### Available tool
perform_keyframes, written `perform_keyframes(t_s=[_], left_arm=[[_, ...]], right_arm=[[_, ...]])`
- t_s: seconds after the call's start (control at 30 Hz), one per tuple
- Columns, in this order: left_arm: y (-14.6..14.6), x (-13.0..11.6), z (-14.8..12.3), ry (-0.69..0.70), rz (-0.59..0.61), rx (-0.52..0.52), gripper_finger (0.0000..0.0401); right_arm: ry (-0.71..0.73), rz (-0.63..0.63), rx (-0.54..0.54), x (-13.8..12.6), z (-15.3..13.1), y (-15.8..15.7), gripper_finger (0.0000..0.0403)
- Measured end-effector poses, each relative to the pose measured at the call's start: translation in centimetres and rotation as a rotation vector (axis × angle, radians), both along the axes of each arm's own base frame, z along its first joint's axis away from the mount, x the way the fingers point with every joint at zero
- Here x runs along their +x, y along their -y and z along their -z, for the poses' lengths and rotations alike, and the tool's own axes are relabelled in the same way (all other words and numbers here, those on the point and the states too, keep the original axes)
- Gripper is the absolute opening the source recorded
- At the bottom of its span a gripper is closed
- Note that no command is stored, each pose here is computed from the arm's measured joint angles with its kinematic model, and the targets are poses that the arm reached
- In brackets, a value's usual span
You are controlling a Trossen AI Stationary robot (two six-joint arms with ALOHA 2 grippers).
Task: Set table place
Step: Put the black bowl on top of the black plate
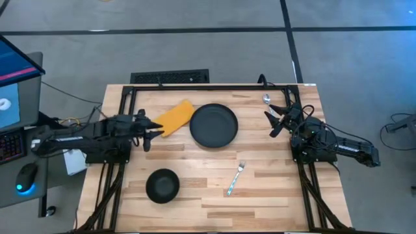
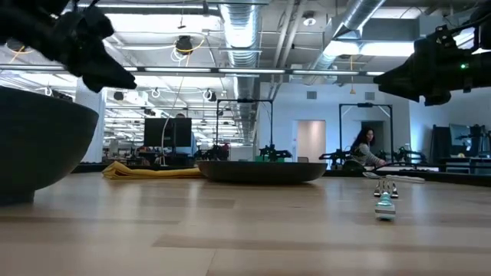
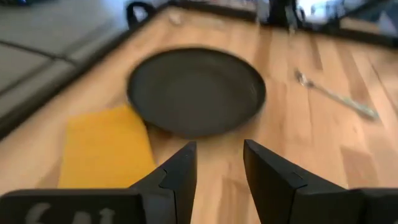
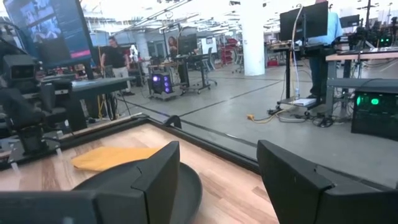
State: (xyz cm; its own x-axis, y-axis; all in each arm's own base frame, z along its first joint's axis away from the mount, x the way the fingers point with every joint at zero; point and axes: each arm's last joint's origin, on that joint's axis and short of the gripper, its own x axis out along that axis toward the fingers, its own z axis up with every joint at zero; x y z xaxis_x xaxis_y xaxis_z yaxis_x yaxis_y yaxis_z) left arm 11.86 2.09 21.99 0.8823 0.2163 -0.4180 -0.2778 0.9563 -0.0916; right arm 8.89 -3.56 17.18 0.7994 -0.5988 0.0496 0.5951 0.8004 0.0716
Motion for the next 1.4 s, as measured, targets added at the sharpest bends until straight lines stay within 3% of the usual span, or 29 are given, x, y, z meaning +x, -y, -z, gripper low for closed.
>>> perform_keyframes(t_s=[0.17, 0.4, 0.63, 0.97, 1.13, 1.4], left_arm=[[0.6, 2.2, -2.4, -0.227, 0.128, -0.055, 0.0121], [2.6, 5.7, -2.4, -0.521, 0.332, -0.017, 0.0121], [5.3, 9.2, -2.6, -0.596, 0.402, -0.192, 0.0121], [8.6, 12.4, -1.2, -0.715, 0.506, -0.112, 0.0121], [9.4, 12.7, 0.2, -0.811, 0.540, -0.084, 0.0121], [9.9, 12.7, 0.6, -0.834, 0.533, -0.044, 0.0121]], right_arm=[[0.003, 0.044, 0.002, -0.1, 0.0, 0.1, 0.0240], [0.004, 0.054, 0.002, -0.1, 0.0, 0.1, 0.0240], [-0.001, 0.054, -0.004, -0.1, 0.0, 0.1, 0.0240], [-0.002, 0.054, -0.004, -0.1, 0.0, 0.1, 0.0240], [-0.002, 0.054, -0.004, -0.1, 0.0, 0.1, 0.0240], [-0.002, 0.054, -0.004, -0.1, 0.0, 0.1, 0.0240]])
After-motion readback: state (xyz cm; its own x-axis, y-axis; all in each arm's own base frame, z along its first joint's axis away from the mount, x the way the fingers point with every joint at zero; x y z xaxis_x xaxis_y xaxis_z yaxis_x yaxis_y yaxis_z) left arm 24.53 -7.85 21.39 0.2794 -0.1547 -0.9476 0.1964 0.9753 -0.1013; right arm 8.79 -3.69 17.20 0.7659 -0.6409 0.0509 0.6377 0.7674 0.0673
